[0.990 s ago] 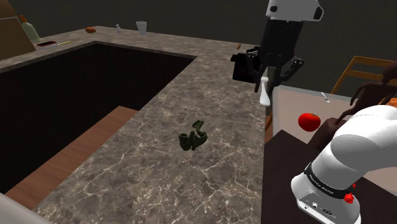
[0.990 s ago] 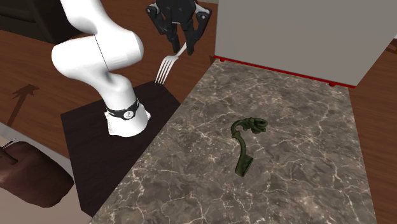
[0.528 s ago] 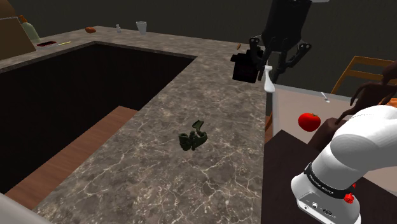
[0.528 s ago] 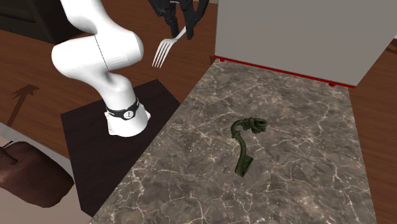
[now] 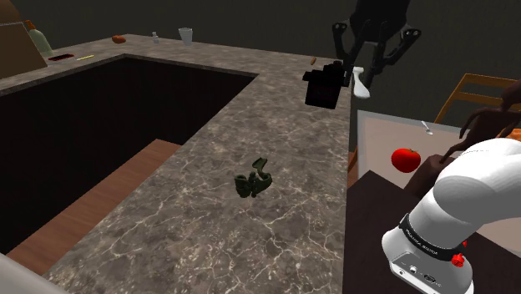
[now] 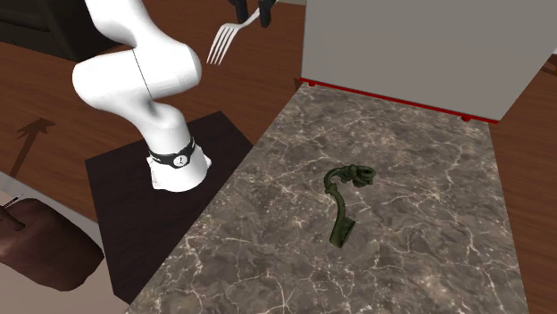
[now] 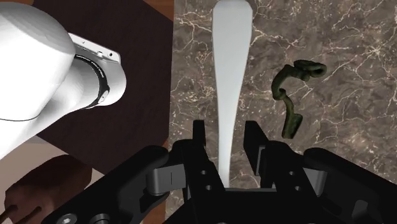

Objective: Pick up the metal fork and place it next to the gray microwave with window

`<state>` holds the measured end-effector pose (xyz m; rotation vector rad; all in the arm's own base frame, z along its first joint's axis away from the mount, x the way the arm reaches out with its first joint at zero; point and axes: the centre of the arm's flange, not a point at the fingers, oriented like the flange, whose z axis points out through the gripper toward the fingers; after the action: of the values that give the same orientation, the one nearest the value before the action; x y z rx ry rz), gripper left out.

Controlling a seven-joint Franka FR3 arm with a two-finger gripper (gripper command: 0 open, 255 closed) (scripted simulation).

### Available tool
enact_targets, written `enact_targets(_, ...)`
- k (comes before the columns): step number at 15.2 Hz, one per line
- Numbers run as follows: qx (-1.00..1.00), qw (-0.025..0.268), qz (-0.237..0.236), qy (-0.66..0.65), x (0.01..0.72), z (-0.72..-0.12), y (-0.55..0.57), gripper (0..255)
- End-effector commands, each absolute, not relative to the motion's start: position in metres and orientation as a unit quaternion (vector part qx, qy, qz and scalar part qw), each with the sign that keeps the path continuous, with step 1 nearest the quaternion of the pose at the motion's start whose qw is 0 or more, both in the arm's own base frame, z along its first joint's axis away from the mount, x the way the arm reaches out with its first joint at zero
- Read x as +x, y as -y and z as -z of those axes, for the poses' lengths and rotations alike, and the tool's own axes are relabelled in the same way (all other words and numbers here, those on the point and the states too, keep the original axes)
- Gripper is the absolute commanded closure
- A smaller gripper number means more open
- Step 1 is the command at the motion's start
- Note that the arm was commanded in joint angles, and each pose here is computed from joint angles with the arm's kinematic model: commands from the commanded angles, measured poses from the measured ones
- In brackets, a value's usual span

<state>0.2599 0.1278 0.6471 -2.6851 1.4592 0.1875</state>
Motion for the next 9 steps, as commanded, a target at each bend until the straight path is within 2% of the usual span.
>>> enact_targets(1, -0.876, 0.040, -0.061, -0.476, 0.259, -0.658, -0.127, 255)
enact_targets(9, -0.876, 0.040, -0.061, -0.476, 0.259, -0.700, -0.127, 255)
